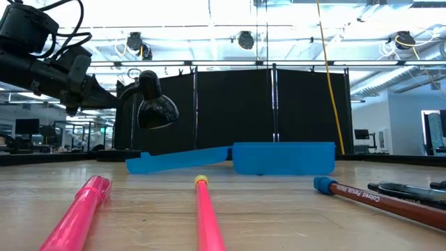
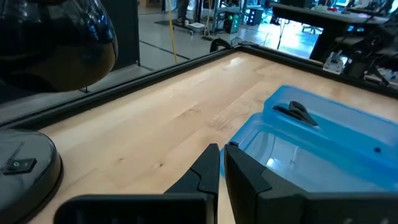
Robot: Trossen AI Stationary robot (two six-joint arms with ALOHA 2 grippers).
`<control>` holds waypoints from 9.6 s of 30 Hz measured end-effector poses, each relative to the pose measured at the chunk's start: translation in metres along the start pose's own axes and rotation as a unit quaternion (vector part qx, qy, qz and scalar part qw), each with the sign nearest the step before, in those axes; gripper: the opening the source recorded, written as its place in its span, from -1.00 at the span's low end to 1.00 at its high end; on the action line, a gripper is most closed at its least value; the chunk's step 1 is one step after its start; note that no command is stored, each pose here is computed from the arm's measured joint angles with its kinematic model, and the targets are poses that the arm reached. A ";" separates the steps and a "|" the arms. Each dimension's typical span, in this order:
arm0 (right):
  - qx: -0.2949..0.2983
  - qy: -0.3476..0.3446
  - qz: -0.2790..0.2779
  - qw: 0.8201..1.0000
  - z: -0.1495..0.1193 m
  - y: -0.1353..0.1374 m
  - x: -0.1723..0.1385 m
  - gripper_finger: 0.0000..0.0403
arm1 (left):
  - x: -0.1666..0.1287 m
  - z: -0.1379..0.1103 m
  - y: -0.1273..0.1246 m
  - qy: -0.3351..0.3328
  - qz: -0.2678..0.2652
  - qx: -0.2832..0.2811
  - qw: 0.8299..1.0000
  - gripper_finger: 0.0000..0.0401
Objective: Pick & place school supplies into a supply box
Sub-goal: Put the right black pen into the blue supply box, then put the pink pen into the blue supply box
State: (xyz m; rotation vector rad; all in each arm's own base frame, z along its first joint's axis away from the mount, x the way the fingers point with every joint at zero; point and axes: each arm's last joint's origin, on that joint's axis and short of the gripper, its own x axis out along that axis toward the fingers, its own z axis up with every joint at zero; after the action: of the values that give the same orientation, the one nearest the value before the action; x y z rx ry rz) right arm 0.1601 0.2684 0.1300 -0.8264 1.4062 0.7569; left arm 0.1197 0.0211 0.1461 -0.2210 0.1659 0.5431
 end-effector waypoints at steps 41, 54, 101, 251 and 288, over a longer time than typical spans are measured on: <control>-0.045 0.064 -0.133 0.988 -0.061 -0.090 -0.100 -0.88 | 0.000 -0.006 0.003 0.024 0.028 -0.059 0.998 -0.87; -0.197 0.036 -0.199 0.959 -0.074 -0.191 -0.140 -0.88 | 0.000 -0.010 0.004 0.042 0.033 -0.015 0.998 -0.87; -0.256 -0.090 -0.117 0.955 -0.123 -0.333 -0.023 -0.88 | 0.000 -0.013 0.005 0.059 0.035 0.034 0.997 -0.87; 0.250 -0.608 -0.324 0.680 -0.222 -0.095 -0.033 -1.00 | 0.026 0.108 -0.359 0.363 -0.054 0.308 0.878 -0.87; 0.291 -0.680 -0.301 0.603 -0.235 -0.098 -0.049 -1.00 | 0.049 -0.004 -0.338 0.368 -0.340 0.550 0.669 -0.34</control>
State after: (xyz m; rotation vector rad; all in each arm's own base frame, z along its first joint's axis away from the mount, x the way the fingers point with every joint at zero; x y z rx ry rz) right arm 0.1183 0.0187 0.1851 0.0082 -0.1334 0.1562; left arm 0.3386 -0.2373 0.1876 0.7090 1.1229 -0.5021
